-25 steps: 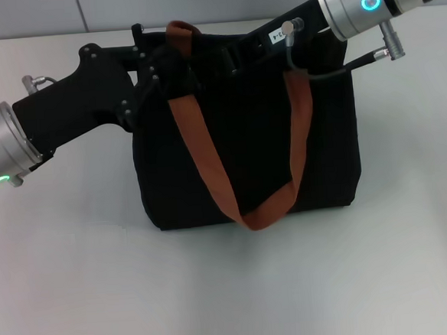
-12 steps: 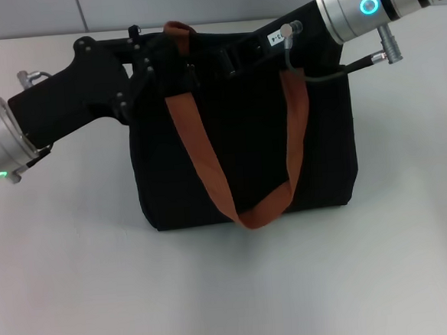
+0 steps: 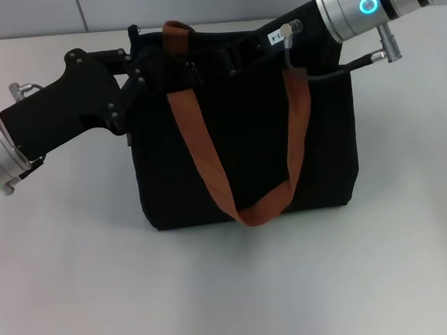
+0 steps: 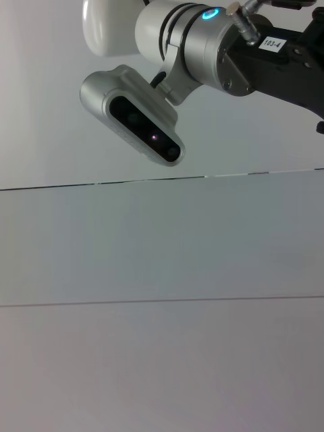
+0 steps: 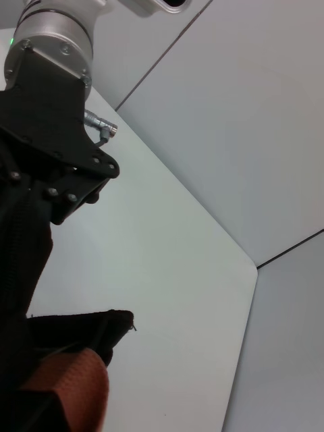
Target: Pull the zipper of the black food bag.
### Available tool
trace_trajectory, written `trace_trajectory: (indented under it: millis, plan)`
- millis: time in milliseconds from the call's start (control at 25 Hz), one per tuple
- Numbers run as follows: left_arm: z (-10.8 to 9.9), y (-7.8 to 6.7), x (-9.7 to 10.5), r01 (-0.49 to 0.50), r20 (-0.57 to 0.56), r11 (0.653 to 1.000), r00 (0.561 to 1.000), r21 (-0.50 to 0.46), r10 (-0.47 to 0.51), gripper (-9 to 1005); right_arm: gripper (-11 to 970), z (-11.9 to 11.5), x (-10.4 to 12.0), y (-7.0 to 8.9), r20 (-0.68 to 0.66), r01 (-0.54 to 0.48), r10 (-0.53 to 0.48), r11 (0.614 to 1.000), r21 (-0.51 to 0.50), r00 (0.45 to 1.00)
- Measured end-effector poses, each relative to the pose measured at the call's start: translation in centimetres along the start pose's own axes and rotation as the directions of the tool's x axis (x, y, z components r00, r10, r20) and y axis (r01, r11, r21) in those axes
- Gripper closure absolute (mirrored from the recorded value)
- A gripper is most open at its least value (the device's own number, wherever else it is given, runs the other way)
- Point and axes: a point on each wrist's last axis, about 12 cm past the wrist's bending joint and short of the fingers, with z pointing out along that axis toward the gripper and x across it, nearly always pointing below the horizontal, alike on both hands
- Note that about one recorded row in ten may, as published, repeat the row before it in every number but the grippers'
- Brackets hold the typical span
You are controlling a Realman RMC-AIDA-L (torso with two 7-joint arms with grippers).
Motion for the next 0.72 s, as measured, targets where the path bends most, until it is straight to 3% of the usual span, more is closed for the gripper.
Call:
trace_trajectory:
  millis: [440, 720]
  plan:
    - [-0.19, -0.06, 0.05, 0.004, -0.003, 1.0, 1.0, -0.001, -0.004, 970, 793, -0.11, 0.17, -0.17, 0.007, -0.012, 0.012, 1.0, -0.004, 1.0]
    - [-0.24, -0.06, 0.07, 0.006, -0.002, 1.0, 1.0, -0.003, -0.006, 970, 729, -0.29, 0.12, -0.09, 0.002, -0.002, 0.002, 1.0, -0.008, 1.0]
